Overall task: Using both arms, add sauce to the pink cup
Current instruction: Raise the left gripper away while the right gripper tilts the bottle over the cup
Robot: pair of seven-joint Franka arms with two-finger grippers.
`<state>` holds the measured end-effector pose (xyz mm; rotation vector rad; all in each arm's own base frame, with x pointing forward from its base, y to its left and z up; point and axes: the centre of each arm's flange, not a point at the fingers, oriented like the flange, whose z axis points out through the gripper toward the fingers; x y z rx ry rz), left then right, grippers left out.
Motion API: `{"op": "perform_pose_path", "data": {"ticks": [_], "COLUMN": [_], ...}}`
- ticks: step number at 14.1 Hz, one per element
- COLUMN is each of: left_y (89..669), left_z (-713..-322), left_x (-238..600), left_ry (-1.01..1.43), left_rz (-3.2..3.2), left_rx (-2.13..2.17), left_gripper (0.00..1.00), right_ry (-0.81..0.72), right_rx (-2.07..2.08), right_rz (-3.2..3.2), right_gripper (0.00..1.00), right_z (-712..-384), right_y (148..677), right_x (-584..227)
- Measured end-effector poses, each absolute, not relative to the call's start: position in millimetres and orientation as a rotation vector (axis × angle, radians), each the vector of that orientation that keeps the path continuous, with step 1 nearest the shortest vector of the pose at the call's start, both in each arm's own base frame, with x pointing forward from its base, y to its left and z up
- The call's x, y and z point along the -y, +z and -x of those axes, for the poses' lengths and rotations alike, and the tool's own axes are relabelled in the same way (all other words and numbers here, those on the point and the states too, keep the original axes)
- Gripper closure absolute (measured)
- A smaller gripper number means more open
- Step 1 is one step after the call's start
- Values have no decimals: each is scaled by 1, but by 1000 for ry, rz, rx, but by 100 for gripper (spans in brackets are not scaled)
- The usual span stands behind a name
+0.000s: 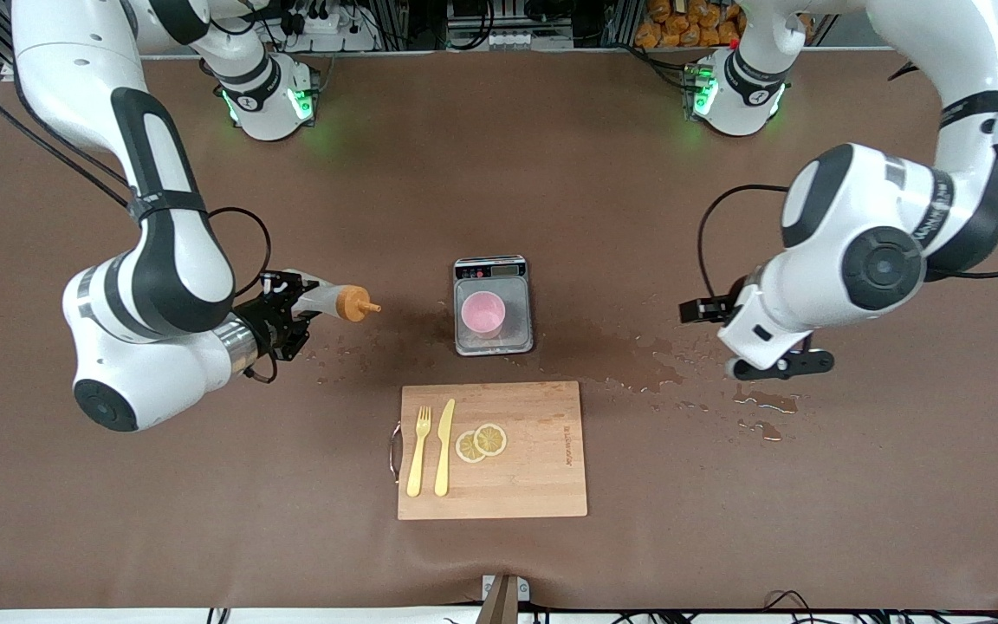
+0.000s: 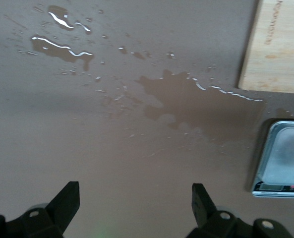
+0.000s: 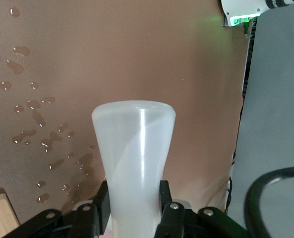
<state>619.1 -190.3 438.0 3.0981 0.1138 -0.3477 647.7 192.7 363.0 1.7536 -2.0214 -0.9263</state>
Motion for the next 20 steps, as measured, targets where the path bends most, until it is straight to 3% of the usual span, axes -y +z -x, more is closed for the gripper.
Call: {"op": "perform_pose_path", "data": {"ticks": [5, 13, 20], "left_y": [474, 542, 583], "left_z": [-615, -560, -542], "left_x": [113, 116, 65], "left_ry": [-306, -217, -175], "left_rz": [-3095, -3147, -3153], "left_rx": [-45, 30, 99], "left_gripper": [0, 0, 0], "right_ry": [-744, -527, -345], "right_rx": [2027, 1998, 1934], "right_rz": [-1712, -1693, -1687], "right_gripper": [58, 58, 58], "right_z": [-632, -613, -600], "right_y": [357, 339, 315], "right_x": [-246, -294, -316]}}
